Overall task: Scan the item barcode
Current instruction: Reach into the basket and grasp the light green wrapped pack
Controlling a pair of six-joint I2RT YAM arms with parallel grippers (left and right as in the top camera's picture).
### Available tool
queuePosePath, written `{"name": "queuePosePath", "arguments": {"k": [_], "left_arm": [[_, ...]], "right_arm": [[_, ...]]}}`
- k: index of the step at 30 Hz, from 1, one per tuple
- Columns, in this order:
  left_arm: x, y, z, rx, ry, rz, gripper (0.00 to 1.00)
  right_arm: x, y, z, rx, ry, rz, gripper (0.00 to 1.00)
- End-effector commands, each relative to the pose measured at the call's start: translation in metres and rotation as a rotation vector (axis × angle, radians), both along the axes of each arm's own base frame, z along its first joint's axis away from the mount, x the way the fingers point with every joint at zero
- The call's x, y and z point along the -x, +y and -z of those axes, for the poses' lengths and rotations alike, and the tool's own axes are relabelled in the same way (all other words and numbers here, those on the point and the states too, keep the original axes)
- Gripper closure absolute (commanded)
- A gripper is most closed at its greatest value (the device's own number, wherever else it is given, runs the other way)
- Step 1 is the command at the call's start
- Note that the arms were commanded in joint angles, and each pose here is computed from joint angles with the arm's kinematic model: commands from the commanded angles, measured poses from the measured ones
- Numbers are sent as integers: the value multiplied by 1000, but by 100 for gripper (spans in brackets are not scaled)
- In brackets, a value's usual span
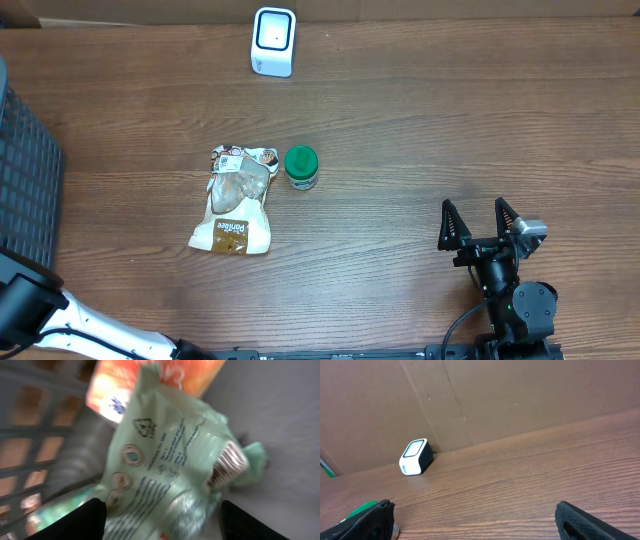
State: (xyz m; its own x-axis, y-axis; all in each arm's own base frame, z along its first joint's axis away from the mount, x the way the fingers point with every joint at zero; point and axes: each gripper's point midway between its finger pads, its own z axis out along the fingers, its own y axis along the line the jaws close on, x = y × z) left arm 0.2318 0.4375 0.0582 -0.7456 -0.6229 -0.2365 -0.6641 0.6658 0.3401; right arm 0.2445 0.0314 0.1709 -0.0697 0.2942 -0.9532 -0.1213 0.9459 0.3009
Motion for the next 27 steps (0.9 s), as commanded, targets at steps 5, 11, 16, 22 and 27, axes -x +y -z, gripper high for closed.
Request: {"name": "queuePosePath", "arguments": {"k": [5, 11, 16, 22, 27], "left_arm": [[12, -8, 51, 96, 83, 10, 30], [9, -12, 58, 118, 73, 16, 96], [7, -17, 55, 122, 60, -17, 96], [-23, -29, 24, 103, -39, 7, 96], [-69, -39, -51, -1, -239, 25, 96]], "right_arm": [[0, 0, 2, 4, -4, 2, 0], [0, 0, 2, 4, -4, 2, 0], [0, 0, 2, 4, -4, 2, 0], [0, 0, 2, 4, -4, 2, 0], [0, 0, 2, 4, -4, 2, 0]]}}
